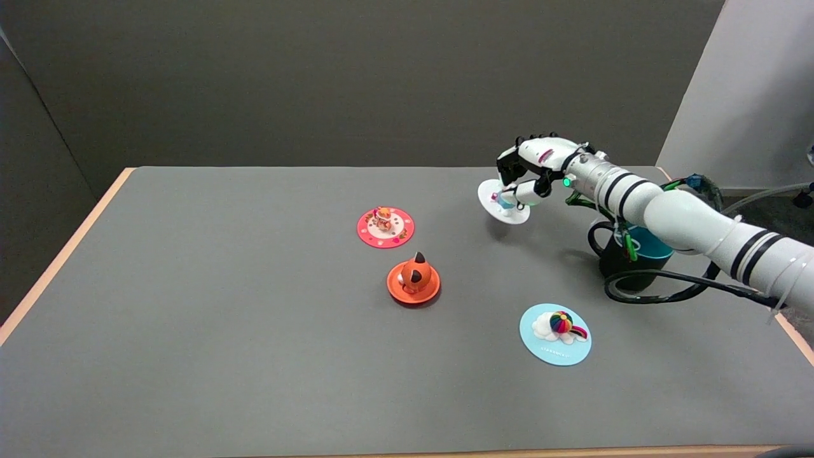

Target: Pick up the white cup lid.

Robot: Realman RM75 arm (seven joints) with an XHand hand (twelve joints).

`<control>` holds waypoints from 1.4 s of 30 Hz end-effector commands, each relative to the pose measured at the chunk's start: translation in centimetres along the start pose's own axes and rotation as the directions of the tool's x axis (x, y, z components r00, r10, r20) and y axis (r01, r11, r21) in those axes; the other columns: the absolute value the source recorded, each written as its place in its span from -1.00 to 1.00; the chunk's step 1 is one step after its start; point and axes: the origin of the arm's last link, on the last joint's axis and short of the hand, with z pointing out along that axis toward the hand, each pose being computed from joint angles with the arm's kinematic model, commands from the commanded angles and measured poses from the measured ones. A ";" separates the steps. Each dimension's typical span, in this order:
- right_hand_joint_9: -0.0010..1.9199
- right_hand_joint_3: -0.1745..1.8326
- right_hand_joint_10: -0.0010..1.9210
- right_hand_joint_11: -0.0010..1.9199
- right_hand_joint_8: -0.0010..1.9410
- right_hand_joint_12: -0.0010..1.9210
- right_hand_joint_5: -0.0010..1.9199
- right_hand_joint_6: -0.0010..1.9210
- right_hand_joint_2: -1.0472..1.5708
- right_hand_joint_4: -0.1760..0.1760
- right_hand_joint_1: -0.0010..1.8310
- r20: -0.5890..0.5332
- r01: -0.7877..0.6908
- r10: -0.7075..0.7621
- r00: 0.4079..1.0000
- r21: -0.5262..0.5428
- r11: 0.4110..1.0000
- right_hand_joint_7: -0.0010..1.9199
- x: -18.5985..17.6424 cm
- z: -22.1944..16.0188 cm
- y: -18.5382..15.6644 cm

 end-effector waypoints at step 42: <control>-0.25 -0.48 -0.45 -0.48 -0.20 -0.71 -0.18 0.41 0.60 0.69 0.05 0.023 0.183 -0.184 0.983 0.042 0.982 -0.20 5.9 -2.6 2.7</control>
